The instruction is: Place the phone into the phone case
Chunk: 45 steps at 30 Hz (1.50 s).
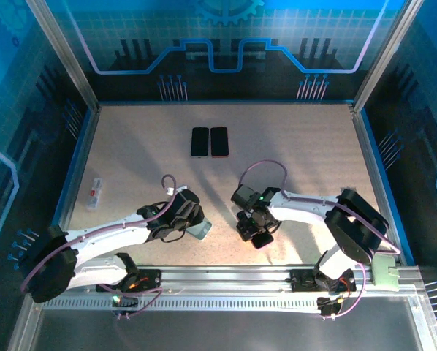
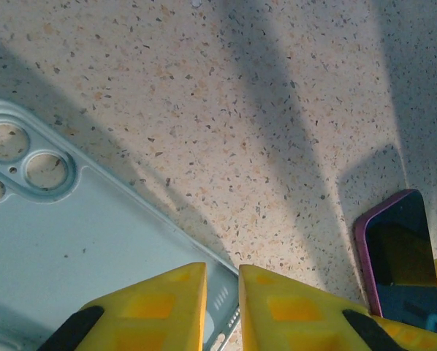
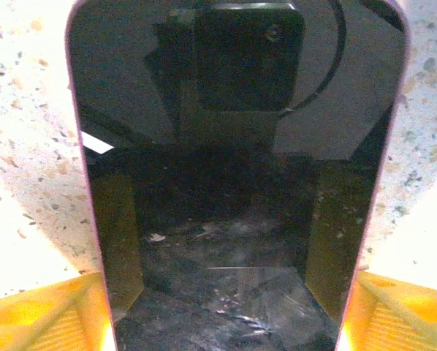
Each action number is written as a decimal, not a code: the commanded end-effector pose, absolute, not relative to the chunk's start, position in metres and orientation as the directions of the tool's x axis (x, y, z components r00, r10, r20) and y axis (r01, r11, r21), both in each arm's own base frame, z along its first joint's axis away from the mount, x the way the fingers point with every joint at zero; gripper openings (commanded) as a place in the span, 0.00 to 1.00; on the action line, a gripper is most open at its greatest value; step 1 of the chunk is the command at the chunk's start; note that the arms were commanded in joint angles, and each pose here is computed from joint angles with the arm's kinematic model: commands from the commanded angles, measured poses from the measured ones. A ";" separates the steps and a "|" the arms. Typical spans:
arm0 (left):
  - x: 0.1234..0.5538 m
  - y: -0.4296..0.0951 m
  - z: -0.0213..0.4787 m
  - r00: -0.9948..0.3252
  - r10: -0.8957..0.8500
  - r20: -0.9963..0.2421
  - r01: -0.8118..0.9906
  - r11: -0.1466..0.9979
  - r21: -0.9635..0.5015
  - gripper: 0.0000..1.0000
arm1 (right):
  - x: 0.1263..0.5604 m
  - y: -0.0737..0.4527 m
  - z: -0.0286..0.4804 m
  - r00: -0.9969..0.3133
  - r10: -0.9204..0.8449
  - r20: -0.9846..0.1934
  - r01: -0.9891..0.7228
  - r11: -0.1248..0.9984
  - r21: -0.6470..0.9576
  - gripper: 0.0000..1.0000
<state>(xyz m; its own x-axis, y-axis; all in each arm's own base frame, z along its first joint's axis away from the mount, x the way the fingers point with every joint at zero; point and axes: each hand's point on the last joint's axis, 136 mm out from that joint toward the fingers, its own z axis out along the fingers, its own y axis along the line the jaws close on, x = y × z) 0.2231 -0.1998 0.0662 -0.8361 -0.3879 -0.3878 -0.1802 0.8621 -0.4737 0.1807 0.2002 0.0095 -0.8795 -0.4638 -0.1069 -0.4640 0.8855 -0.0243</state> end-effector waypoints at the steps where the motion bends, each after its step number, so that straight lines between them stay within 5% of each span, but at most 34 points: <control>1: 0.225 -0.198 0.065 -0.830 -0.394 -0.395 -0.195 0.868 -0.456 0.19 | 0.174 0.203 -0.020 -0.871 -0.485 -0.071 -0.483 0.874 -0.046 0.73; 5: 0.226 -0.199 0.066 -0.828 -0.397 -0.396 -0.198 0.867 -0.457 0.20 | 0.171 0.202 -0.028 -0.869 -0.493 -0.052 -0.490 0.870 -0.053 0.60; 13: 0.229 -0.209 0.064 -0.837 -0.393 -0.381 -0.188 0.860 -0.474 0.20 | 0.171 0.204 -0.025 -0.864 -0.499 -0.067 -0.498 0.866 -0.038 0.50; 27: 0.246 -0.235 0.067 -0.840 -0.379 -0.389 -0.136 0.840 -0.525 0.26 | 0.190 0.220 0.029 -0.849 -0.499 -0.174 -0.517 0.852 0.080 0.48; 45: 0.255 -0.290 0.073 -0.876 -0.364 -0.317 -0.036 0.705 -0.709 0.47 | 0.194 0.227 0.050 -0.853 -0.469 -0.228 -0.513 0.833 0.206 0.45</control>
